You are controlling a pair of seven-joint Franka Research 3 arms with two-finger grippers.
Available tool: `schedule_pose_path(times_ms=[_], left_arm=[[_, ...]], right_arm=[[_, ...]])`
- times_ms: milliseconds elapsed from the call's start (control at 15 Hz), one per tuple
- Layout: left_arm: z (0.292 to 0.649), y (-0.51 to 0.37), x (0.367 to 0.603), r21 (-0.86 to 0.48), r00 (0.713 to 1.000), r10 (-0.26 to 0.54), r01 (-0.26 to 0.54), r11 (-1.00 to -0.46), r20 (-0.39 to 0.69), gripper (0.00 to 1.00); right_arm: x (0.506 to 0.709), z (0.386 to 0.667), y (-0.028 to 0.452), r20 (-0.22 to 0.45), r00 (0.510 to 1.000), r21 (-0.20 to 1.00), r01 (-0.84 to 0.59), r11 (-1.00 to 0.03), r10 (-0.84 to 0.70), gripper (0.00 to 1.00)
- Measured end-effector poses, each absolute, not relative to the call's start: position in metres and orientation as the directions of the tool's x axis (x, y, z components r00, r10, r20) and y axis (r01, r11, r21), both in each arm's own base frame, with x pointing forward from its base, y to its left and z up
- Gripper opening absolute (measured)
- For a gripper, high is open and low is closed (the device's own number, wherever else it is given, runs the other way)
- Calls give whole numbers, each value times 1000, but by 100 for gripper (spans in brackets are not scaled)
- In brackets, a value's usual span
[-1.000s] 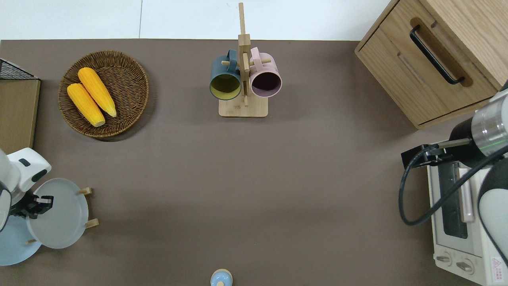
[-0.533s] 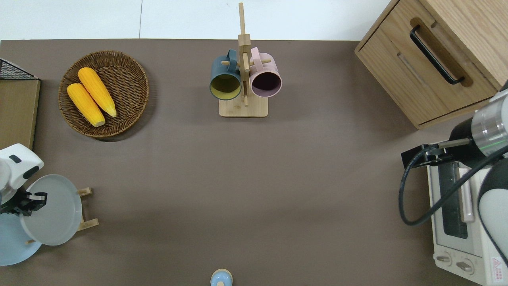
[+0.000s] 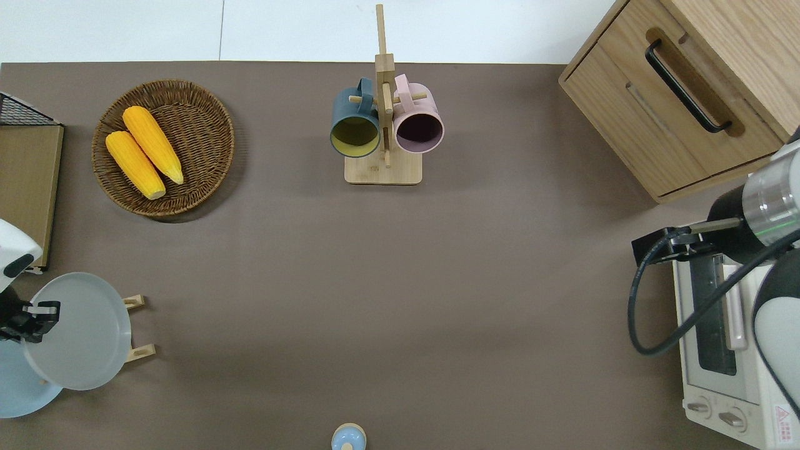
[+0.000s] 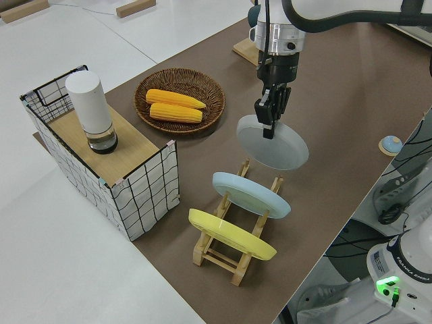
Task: Pick gray plate from low plate rack and place it on table with left arm
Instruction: 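Close the left gripper on the gray plate rim and lift it, then carry the gray plate away from the rack and lower it onto the table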
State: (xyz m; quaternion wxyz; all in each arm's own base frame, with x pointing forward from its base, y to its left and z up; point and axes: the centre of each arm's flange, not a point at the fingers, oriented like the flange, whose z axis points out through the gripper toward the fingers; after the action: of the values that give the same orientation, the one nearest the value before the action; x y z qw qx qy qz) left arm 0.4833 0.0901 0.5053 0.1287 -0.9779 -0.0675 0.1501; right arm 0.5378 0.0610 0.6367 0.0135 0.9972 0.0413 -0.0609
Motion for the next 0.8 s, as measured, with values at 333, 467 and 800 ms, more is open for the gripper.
schedule_pose_path(times_ms=[333, 467, 800], left_arm=[[528, 63, 485, -71, 944, 173, 160, -985, -279, 13], [527, 48, 486, 42, 939, 183, 204, -978, -291, 13], [488, 11, 493, 152, 947, 167, 214, -965, -275, 13]], right_arm=[[538, 637, 61, -122, 989, 22, 84, -996, 81, 99], [538, 637, 61, -122, 989, 22, 84, -996, 81, 99], [538, 637, 61, -122, 989, 22, 84, -996, 81, 99]])
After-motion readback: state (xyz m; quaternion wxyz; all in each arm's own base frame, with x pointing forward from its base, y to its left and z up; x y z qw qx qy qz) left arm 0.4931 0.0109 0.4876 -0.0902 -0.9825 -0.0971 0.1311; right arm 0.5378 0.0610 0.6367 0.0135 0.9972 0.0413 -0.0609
